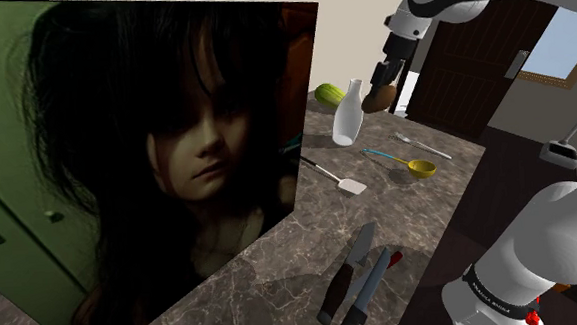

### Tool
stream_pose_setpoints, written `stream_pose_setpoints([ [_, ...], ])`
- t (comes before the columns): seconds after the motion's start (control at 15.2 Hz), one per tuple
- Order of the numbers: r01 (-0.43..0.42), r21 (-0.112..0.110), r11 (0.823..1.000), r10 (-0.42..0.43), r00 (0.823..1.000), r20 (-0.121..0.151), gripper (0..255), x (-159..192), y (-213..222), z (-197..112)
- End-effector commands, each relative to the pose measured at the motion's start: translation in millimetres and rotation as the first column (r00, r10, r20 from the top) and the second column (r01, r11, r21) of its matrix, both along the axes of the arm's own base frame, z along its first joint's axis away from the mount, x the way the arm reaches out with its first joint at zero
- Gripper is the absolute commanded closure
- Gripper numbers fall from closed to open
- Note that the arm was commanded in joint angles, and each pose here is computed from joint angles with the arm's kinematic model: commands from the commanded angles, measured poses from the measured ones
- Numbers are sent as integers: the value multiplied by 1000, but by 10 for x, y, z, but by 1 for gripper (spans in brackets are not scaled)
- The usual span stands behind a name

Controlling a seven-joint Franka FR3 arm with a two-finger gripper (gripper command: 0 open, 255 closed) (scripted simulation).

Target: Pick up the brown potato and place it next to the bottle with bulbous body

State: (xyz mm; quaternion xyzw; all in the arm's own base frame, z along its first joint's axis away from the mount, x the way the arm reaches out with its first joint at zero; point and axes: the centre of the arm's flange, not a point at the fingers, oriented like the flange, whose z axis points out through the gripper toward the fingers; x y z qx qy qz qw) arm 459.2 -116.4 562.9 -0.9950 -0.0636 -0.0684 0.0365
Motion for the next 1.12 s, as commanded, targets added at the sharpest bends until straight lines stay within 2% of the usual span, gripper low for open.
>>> stream_pose_setpoints([
  [0.0, 0, 0, 1000, 0, 1000, 0, 255, -2, 6, -104],
  [1.06, 0, 0, 1000, 0, 1000, 0, 255, -2, 6, -949],
])
